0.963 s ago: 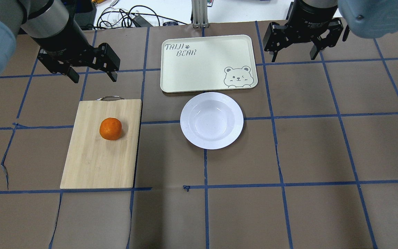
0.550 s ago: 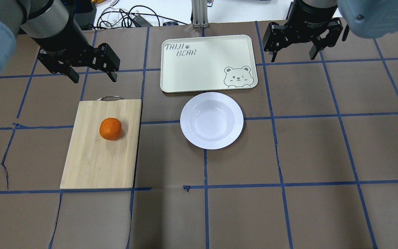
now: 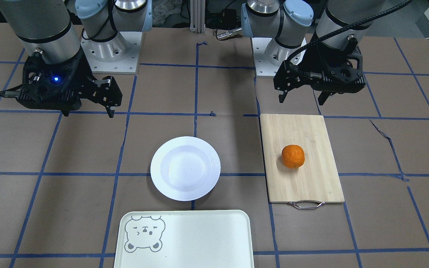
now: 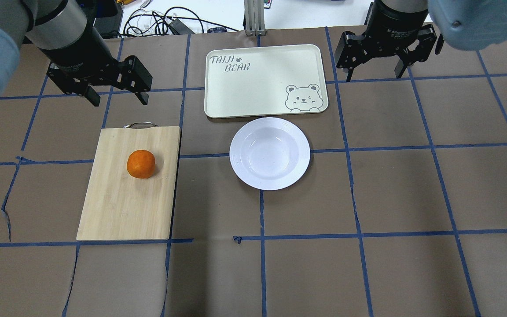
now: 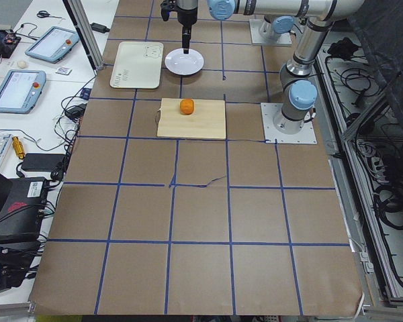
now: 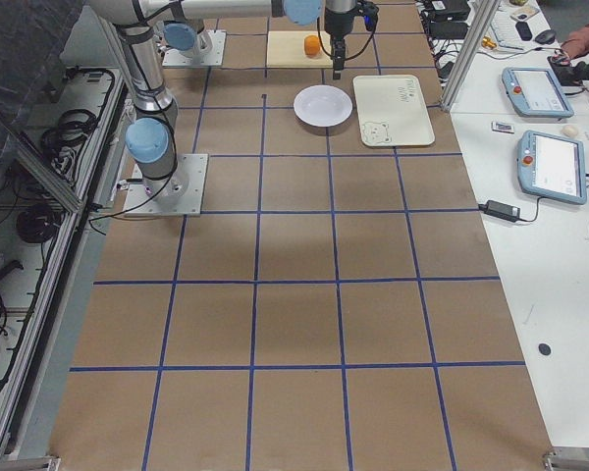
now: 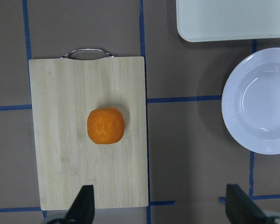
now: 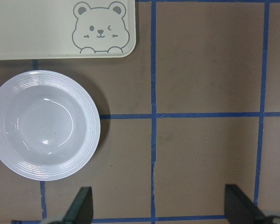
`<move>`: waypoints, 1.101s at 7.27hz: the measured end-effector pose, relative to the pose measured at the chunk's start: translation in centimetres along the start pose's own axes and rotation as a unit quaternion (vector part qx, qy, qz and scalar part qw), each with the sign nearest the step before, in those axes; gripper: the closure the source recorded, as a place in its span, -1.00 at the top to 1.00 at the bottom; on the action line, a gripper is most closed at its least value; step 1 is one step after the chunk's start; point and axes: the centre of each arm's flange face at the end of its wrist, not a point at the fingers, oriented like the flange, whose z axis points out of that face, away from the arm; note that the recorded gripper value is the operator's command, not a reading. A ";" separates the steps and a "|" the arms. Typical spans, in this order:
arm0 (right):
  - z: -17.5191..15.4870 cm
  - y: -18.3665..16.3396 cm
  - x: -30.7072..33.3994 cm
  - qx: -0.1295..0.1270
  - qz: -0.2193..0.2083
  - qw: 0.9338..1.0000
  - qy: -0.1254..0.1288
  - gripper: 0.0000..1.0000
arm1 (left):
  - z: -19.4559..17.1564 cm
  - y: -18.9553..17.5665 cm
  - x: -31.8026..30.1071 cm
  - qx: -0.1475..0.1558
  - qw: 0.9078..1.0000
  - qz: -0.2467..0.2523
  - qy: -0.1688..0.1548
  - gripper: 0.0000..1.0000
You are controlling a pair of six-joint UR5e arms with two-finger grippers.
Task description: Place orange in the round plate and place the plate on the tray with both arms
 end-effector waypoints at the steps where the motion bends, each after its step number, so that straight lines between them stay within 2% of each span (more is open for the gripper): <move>1: 0.0 0.0 0.0 0.002 0.001 1.000 0.000 1.00 | 0.0 0.0 0.0 0.000 1.000 0.000 0.000 1.00; 3: 0.0 -0.2 0.1 0.008 0.004 1.000 -0.001 1.00 | 0.1 -0.1 -0.2 -0.001 1.000 -0.002 -0.001 1.00; 5: -0.3 -0.3 0.0 0.013 0.005 1.000 -0.001 1.00 | 2.2 -0.8 -1.3 -0.020 1.000 -0.016 -0.001 1.00; 6: -0.2 -0.2 -0.1 0.013 0.004 1.000 0.000 1.00 | 5.1 -1.5 -2.3 -0.035 0.999 -0.025 0.000 1.00; 8: -0.3 -0.3 -0.1 0.014 0.002 1.000 0.002 1.00 | 13.6 -2.7 -4.3 -0.042 0.999 -0.034 -0.004 1.00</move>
